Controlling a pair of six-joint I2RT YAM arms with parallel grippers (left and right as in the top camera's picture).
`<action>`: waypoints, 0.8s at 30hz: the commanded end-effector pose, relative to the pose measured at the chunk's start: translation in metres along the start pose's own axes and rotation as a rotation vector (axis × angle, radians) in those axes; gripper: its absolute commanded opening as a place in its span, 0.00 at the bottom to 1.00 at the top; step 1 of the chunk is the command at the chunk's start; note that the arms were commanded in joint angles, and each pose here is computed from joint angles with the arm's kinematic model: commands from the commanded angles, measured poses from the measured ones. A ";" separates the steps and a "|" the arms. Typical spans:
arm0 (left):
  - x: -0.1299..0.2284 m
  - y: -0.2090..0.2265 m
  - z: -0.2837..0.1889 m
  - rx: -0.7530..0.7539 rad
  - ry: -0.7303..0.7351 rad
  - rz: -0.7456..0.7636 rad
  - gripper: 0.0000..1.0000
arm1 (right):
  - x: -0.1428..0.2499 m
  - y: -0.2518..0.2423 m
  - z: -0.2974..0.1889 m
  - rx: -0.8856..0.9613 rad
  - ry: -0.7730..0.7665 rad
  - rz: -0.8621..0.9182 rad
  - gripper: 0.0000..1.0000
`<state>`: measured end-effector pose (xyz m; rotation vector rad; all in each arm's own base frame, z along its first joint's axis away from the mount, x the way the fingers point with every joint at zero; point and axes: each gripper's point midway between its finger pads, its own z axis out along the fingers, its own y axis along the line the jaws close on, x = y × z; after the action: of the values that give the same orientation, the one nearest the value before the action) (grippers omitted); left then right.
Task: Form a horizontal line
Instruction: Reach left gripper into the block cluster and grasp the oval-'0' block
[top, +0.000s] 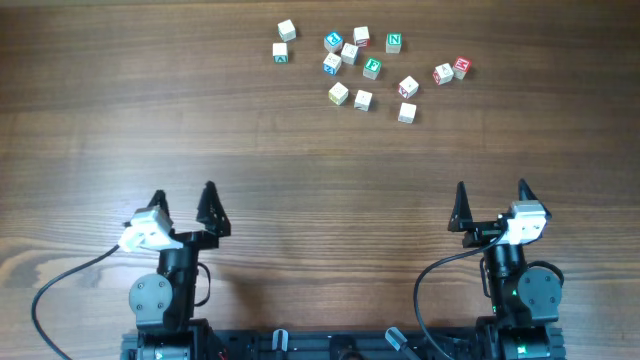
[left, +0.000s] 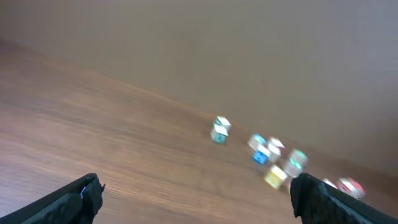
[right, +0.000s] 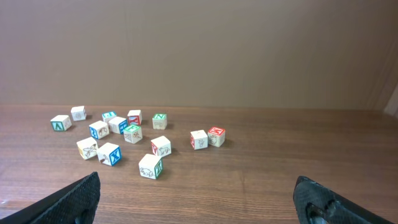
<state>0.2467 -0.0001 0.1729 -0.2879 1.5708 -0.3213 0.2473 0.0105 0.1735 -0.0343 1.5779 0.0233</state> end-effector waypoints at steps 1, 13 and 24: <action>-0.033 -0.033 -0.009 0.127 -0.031 0.038 1.00 | 0.000 0.002 0.000 -0.012 -0.003 -0.018 1.00; -0.146 -0.125 0.055 0.356 0.209 0.059 1.00 | 0.000 0.002 0.000 -0.012 -0.003 -0.017 1.00; -0.087 -0.188 0.170 0.387 0.563 0.266 1.00 | 0.000 0.002 0.000 -0.012 -0.003 -0.018 1.00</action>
<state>0.3905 -0.1390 0.3335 0.3001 2.0017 -0.6634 0.2476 0.0106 0.1722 -0.0345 1.5836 0.0232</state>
